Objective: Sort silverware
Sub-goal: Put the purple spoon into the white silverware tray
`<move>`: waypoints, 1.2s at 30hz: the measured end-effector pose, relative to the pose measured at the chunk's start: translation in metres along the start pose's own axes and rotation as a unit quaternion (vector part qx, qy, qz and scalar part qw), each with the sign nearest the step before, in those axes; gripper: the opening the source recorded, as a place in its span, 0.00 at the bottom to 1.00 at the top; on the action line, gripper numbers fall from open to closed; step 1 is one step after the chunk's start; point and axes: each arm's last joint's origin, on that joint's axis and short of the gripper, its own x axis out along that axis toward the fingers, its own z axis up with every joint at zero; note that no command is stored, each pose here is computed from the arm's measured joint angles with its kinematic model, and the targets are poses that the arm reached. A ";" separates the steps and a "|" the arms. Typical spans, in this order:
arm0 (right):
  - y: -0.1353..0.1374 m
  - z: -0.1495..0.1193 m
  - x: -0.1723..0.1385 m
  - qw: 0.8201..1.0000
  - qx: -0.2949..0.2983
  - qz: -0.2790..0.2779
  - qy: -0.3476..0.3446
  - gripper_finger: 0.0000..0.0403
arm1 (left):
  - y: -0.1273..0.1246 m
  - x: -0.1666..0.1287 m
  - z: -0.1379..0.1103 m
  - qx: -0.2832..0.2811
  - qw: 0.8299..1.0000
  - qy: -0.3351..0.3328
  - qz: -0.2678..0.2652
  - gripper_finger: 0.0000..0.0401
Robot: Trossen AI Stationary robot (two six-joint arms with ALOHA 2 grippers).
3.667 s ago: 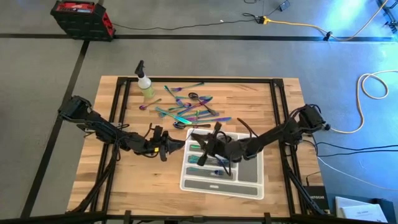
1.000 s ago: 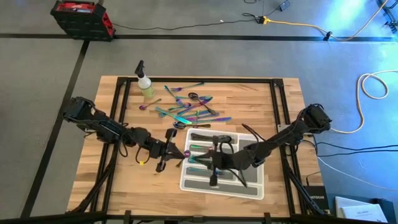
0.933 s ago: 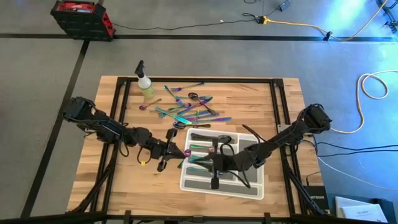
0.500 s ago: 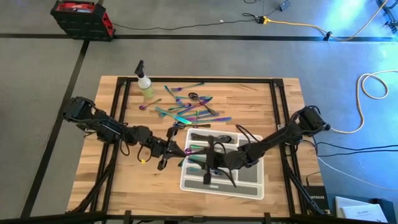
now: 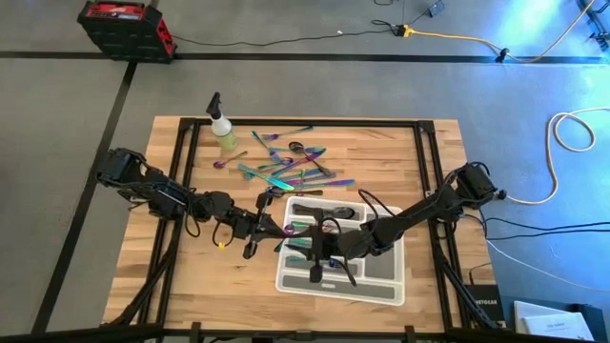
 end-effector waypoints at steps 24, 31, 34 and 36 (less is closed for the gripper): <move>-0.008 0.006 0.019 0.999 -0.036 0.001 -0.033 0.17 | 0.001 0.000 0.001 -0.011 1.000 -0.007 0.004 0.00; -0.008 0.006 0.029 0.999 -0.046 0.002 -0.010 0.04 | 0.000 0.001 0.000 -0.017 1.000 0.001 -0.002 0.00; -0.008 0.008 0.028 0.999 -0.049 -0.005 -0.005 0.01 | 0.000 0.001 0.000 -0.019 1.000 0.002 0.001 0.00; -0.009 0.008 0.028 0.999 -0.050 -0.006 -0.005 0.00 | 0.000 0.001 0.000 -0.019 1.000 0.002 0.001 0.00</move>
